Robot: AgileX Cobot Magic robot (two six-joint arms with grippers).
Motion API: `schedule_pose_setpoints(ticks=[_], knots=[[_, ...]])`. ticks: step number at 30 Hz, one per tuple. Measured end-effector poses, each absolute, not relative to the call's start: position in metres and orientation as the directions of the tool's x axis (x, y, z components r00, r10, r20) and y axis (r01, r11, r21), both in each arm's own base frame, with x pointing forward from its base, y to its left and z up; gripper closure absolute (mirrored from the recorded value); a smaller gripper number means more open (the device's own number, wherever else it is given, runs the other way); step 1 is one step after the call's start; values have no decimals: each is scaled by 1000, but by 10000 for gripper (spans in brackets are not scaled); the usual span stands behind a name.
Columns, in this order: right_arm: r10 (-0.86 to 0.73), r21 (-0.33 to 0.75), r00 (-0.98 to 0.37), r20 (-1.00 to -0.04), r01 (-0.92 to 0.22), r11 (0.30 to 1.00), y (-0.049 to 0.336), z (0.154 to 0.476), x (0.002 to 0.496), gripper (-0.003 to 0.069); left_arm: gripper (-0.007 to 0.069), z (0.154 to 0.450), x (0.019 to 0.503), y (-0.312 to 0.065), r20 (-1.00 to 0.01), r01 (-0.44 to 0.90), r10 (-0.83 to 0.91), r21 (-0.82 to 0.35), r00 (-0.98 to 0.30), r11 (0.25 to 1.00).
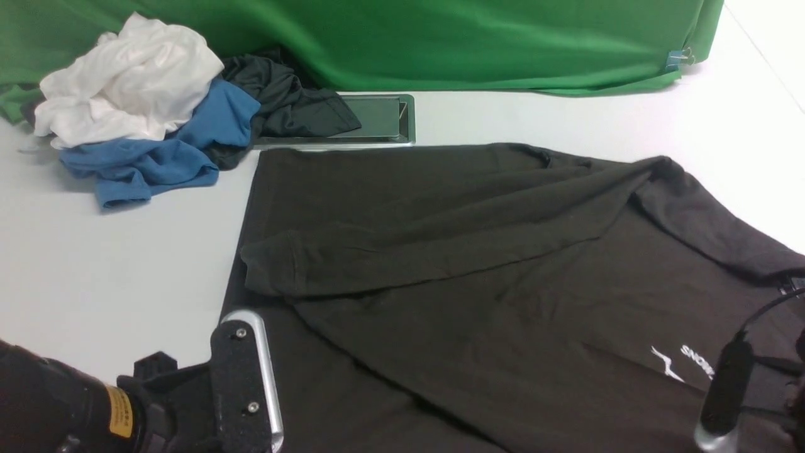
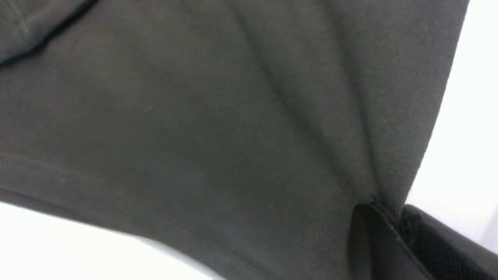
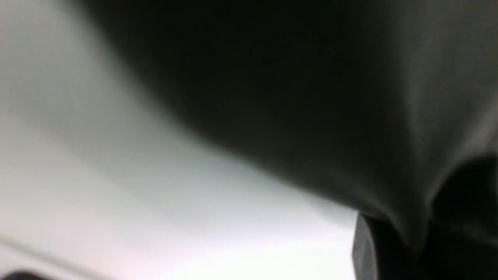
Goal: Fold a long-sleeved shirt on a white desktop.
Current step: 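Grasp the near edge of the shirt at its hem and shoulder corners, then fold the black garment in half by bringing its near edge over to the far edge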
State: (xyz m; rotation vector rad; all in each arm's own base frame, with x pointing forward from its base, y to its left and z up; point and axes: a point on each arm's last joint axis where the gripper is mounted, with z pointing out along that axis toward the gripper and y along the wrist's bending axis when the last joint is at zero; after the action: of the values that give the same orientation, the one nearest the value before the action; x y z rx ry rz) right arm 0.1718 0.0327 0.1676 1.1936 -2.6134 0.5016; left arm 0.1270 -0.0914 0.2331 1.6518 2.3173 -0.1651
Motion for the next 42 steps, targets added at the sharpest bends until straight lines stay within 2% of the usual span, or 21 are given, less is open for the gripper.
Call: schedule_pose_setpoints(ticks=[1,5,8,12,15,16,17,21,25,31,36,42], knots=[[-643,-221,-682,349,-727,650,31,176,165,609,597,233,125,-91,-292,938,903,46,-315,342],[-609,-236,-731,309,-679,695,27,192,153,610,597,233,122,-92,-287,934,896,7,-339,356],[-605,-254,-744,284,-667,700,27,200,154,610,597,233,123,-92,-291,928,890,20,-352,373],[-621,-290,-749,232,-662,691,31,209,169,610,597,237,131,-91,-313,893,861,74,-402,444],[-653,-336,-750,105,-644,687,40,218,205,610,597,253,151,-89,-360,843,822,150,-441,517],[-652,-337,-751,98,-642,689,41,219,209,610,597,254,152,-89,-364,839,819,153,-444,523],[-654,-343,-753,69,-634,693,42,219,227,610,597,259,166,-89,-390,811,795,174,-464,559],[-626,-338,-777,68,-608,718,33,213,267,610,597,267,202,-84,-414,758,754,200,-509,621],[-571,-318,-820,43,-552,770,25,202,317,611,597,261,250,-73,-400,709,720,207,-568,674],[-544,-324,-838,-53,-501,803,23,203,369,611,597,231,303,-70,-345,712,730,202,-590,672],[-526,-333,-843,-116,-466,820,17,209,396,612,597,217,332,-71,-300,728,758,227,-579,647],[-530,-326,-831,-168,-461,826,8,201,426,612,597,230,363,-71,-328,710,764,290,-556,642]])
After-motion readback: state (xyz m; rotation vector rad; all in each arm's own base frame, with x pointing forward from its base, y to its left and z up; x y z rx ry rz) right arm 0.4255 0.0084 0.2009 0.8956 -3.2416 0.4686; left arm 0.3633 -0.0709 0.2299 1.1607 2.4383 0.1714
